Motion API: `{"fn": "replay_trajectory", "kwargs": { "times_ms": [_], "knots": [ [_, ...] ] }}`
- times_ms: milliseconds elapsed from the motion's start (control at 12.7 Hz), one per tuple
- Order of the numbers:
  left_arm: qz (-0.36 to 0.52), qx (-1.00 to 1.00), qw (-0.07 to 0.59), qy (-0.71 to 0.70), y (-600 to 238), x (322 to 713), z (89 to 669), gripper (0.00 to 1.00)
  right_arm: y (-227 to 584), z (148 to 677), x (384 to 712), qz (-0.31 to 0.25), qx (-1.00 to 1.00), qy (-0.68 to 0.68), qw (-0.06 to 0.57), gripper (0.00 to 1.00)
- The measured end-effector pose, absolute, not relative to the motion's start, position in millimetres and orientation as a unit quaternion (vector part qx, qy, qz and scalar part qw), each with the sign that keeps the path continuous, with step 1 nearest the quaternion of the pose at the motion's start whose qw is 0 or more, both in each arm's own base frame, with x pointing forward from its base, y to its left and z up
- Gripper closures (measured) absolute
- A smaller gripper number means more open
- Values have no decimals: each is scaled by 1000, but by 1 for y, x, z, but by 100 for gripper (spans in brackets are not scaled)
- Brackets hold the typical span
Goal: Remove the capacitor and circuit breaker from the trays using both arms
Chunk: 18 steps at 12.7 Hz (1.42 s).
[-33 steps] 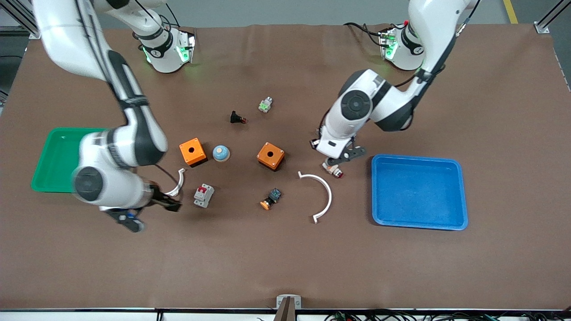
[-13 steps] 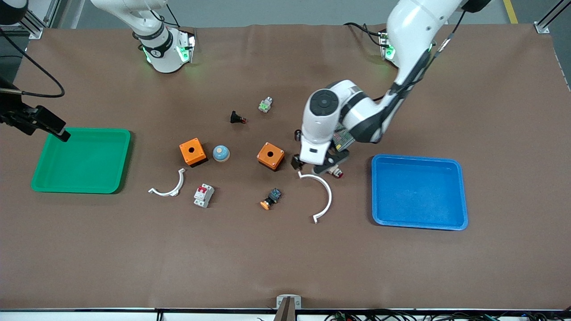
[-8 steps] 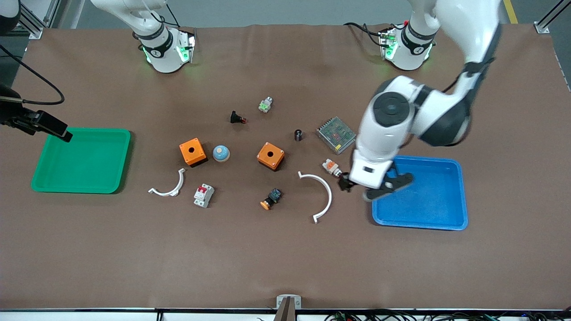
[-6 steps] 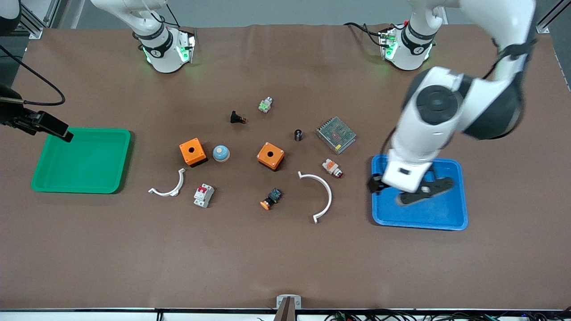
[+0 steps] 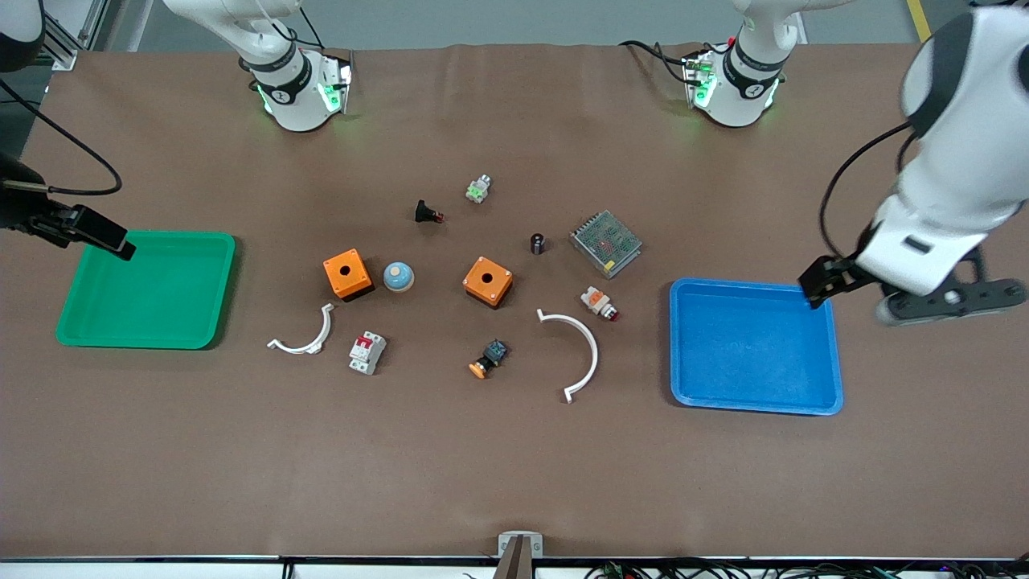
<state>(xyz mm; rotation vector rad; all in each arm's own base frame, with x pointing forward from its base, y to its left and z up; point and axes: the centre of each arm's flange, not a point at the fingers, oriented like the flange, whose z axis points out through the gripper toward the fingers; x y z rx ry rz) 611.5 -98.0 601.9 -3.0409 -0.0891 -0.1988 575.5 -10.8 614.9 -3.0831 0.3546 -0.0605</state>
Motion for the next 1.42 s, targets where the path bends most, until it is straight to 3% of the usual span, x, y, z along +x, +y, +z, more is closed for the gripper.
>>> {"fn": "replay_trajectory", "kwargs": {
  "times_ms": [553,1421],
  "knots": [
    [-9,-999,25,-34,-65,551,628,0,-11,615,576,-22,-993,114,19,0],
    [-3,-999,23,-28,-71,540,630,0,-22,615,576,-22,-992,123,19,0]
  ]
}}
